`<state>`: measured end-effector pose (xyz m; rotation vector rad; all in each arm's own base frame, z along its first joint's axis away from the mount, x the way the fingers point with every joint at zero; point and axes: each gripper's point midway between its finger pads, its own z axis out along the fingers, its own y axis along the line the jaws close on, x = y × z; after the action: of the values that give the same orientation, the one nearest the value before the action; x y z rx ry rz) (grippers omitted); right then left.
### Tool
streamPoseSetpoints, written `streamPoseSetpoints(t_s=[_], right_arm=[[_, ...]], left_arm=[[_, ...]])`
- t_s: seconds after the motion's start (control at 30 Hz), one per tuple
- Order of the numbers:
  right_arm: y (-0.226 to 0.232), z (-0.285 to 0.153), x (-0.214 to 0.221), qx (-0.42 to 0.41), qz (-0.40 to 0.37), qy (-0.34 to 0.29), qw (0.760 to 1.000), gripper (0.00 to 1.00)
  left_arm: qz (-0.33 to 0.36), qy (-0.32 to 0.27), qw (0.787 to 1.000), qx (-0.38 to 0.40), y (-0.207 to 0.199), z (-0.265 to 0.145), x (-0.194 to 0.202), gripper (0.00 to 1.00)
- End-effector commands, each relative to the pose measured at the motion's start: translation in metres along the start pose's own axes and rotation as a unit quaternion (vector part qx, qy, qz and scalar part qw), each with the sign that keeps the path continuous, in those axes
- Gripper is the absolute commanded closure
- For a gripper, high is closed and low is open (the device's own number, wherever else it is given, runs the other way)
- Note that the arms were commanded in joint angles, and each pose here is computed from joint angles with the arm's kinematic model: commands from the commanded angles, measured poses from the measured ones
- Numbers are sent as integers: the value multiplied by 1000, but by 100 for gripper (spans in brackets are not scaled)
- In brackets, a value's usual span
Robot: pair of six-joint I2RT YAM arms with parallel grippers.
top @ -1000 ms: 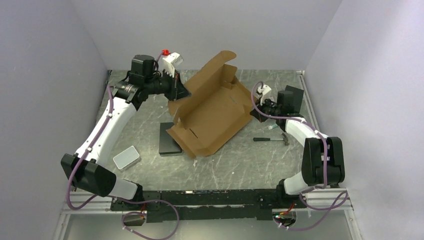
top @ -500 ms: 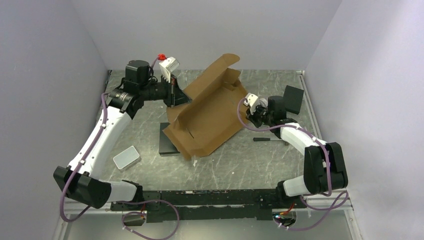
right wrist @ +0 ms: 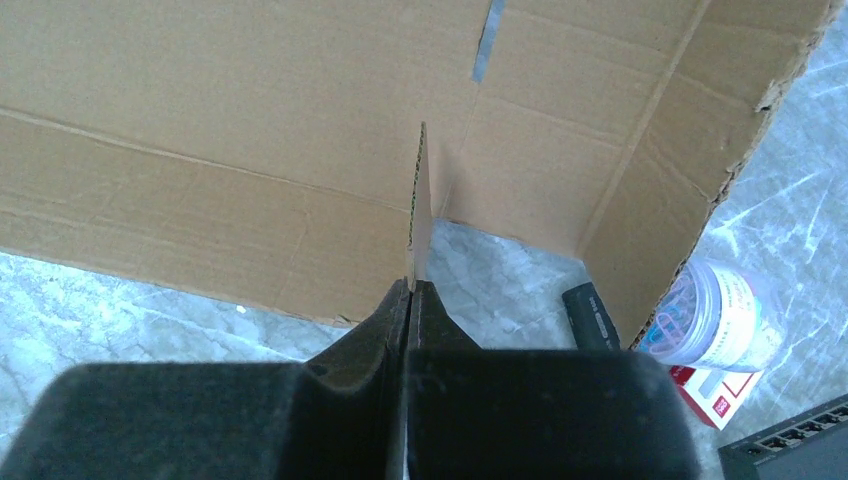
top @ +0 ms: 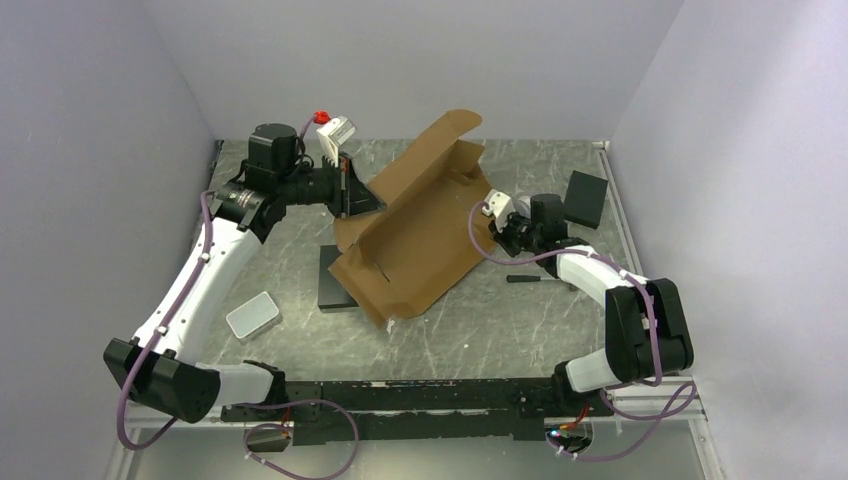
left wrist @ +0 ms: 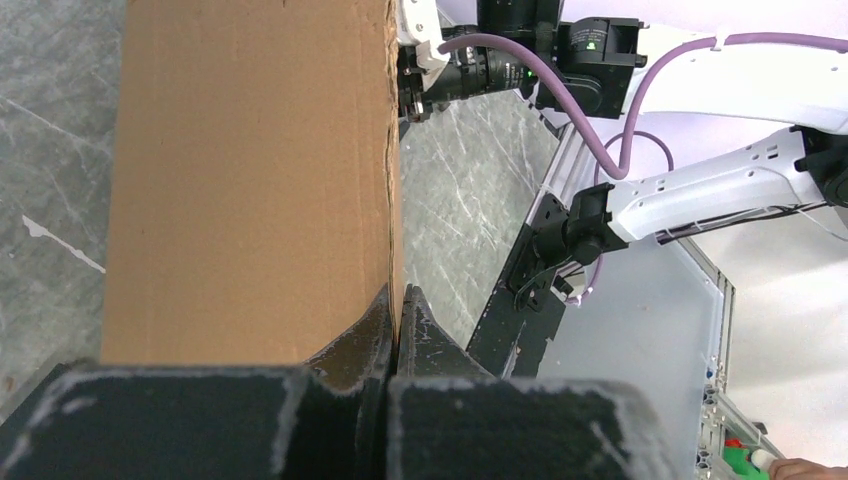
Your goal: Fold the paper box
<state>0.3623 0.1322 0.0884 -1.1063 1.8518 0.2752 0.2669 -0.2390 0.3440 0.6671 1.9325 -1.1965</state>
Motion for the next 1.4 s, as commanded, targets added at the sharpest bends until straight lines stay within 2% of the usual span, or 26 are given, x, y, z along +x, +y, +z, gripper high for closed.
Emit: streamPoseSetpoints(t_s=[0.0, 0.23, 0.4, 0.63, 0.8, 1.0, 1.17, 1.37], right_arm=[[2, 4, 3, -2, -9, 2, 1000, 100], [3, 4, -5, -10, 12, -8, 1000, 98], [7, 7, -8, -25, 41, -10, 999, 96], [13, 9, -10, -53, 70, -6, 996, 83], [17, -5, -26, -85, 73, -32, 993, 67], [14, -54, -65, -117, 19, -120, 986, 36], [-1, -91, -120, -88, -33, -192, 977, 10], [-30, -101, -185, -109, 5, -260, 960, 6]], left_arm=[[21, -21, 1000, -4, -14, -11, -13, 100], [74, -31, 995, -61, -6, -22, -19, 100], [92, -9, 989, -112, 16, -17, -11, 100], [139, 6, 979, -152, 39, -14, -8, 100], [173, 3, 974, -147, 38, -13, -12, 100], [191, 6, 974, -120, 32, -8, -12, 100], [191, 8, 976, -104, 26, -4, -13, 100], [191, 1, 978, -88, 13, -6, -18, 100]])
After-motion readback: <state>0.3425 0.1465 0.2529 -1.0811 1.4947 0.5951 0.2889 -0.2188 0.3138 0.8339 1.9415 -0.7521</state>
